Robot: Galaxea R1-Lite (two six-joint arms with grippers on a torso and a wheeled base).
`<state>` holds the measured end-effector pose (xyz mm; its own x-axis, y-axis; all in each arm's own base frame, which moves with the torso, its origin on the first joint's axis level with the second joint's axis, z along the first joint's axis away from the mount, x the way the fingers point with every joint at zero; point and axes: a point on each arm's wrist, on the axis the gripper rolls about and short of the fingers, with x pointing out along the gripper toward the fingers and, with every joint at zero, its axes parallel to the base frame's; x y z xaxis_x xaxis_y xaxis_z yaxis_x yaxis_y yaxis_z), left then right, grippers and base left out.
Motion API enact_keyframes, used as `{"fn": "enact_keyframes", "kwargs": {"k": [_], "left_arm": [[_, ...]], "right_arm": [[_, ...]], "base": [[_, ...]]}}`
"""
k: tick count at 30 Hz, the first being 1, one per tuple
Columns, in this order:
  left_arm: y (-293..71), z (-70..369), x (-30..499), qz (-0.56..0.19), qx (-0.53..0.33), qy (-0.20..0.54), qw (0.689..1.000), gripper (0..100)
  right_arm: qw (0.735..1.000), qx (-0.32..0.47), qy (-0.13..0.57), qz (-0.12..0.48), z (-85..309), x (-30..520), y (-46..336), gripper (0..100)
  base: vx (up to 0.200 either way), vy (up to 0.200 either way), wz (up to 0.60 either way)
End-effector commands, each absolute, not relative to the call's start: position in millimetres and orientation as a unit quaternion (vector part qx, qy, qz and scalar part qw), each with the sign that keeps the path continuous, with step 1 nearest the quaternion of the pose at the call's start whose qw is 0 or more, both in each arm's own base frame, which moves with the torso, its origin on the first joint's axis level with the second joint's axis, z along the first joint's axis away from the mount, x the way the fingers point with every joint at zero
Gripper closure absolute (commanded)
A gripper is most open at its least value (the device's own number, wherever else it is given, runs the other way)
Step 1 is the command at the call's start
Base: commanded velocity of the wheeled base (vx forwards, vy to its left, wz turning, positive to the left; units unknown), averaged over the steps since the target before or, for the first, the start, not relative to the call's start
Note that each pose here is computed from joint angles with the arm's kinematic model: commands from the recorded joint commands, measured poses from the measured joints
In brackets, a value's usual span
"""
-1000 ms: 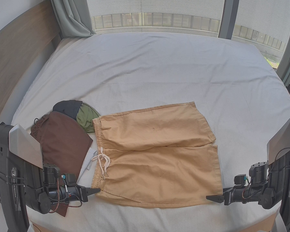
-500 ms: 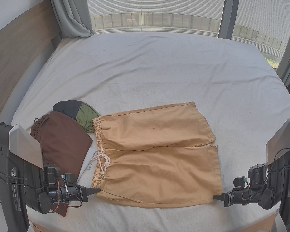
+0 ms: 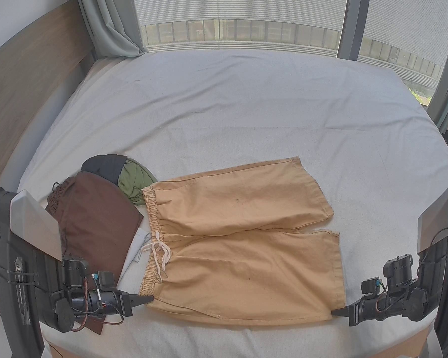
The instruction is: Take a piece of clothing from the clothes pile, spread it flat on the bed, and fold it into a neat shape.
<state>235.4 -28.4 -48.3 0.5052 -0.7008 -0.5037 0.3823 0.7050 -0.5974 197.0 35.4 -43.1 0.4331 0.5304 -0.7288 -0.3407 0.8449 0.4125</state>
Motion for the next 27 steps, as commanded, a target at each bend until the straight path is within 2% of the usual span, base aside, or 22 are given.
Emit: {"fn": "enact_keyframes", "kwargs": {"k": [1,13,27], "left_arm": [[-23.7,-45.3,223.8,-0.315,-0.209,0.390,0.840,100],[-17.9,-47.3,206.2,-0.324,-0.181,0.404,0.836,100],[-20.7,-43.2,219.3,-0.343,-0.174,0.374,0.844,100]], "right_arm": [[0.849,0.084,0.445,0.272,-26.2,191.9,34.2,100],[0.844,0.072,0.453,0.279,-29.5,189.2,27.5,100],[0.865,0.074,0.403,0.289,-22.2,198.9,29.0,100]], "base": [[0.000,0.000,0.00],[0.000,0.000,0.00],[0.000,0.000,0.00]]}}
